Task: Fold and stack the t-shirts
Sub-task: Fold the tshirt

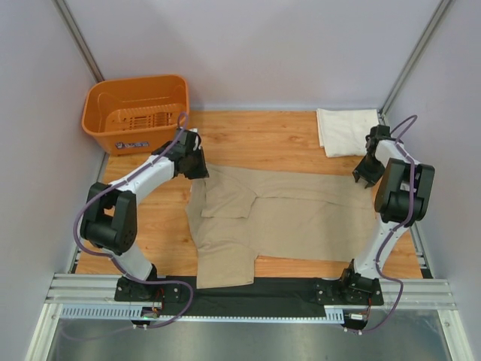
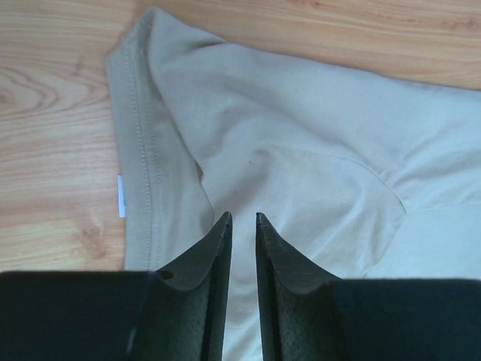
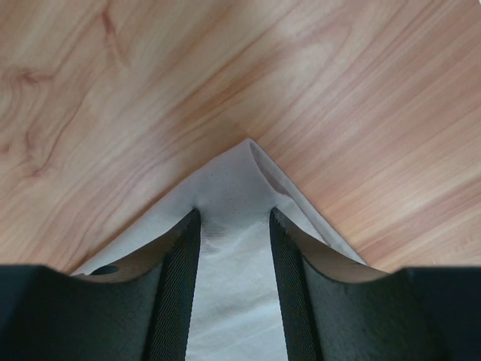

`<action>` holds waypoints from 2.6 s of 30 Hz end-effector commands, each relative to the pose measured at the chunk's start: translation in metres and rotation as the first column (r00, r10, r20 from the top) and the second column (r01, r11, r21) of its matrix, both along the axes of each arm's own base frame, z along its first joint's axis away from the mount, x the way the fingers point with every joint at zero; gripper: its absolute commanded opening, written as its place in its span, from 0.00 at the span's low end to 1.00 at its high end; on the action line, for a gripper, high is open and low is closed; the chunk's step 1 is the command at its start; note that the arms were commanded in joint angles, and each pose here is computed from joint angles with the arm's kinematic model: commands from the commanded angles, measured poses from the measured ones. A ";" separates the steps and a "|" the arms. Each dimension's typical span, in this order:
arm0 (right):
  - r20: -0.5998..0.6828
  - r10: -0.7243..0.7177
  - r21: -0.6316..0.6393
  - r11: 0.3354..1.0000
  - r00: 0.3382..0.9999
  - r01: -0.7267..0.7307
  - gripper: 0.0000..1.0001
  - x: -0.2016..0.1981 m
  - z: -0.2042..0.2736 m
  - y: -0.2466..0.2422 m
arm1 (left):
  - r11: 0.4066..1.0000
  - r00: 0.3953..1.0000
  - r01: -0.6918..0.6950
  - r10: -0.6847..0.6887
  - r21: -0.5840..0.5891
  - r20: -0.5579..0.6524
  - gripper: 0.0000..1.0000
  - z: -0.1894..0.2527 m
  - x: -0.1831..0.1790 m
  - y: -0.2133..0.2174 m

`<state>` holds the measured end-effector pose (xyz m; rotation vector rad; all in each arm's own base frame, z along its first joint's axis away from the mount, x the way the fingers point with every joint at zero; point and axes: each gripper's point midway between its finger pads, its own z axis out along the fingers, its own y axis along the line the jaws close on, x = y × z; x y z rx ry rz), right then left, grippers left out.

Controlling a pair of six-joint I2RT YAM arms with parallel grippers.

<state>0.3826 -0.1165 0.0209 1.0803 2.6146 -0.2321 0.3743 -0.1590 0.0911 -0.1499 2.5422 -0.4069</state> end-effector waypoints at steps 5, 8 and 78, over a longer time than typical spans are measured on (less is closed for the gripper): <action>0.018 0.010 -0.034 0.999 1.000 -0.009 0.44 0.023 -0.005 -0.012 | 0.999 1.000 -0.006 0.006 -0.037 0.005 0.31 -0.020 0.016 -0.011; 0.025 0.029 -0.037 0.999 0.999 -0.028 0.45 0.028 -0.002 -0.014 | 1.000 1.000 -0.004 0.004 -0.023 -0.024 0.34 -0.031 0.021 -0.013; 0.361 0.544 0.723 0.349 0.757 -0.596 0.28 -0.115 0.001 0.421 | 0.950 0.940 0.077 -0.170 -0.302 -0.296 0.46 -0.035 -0.107 -0.015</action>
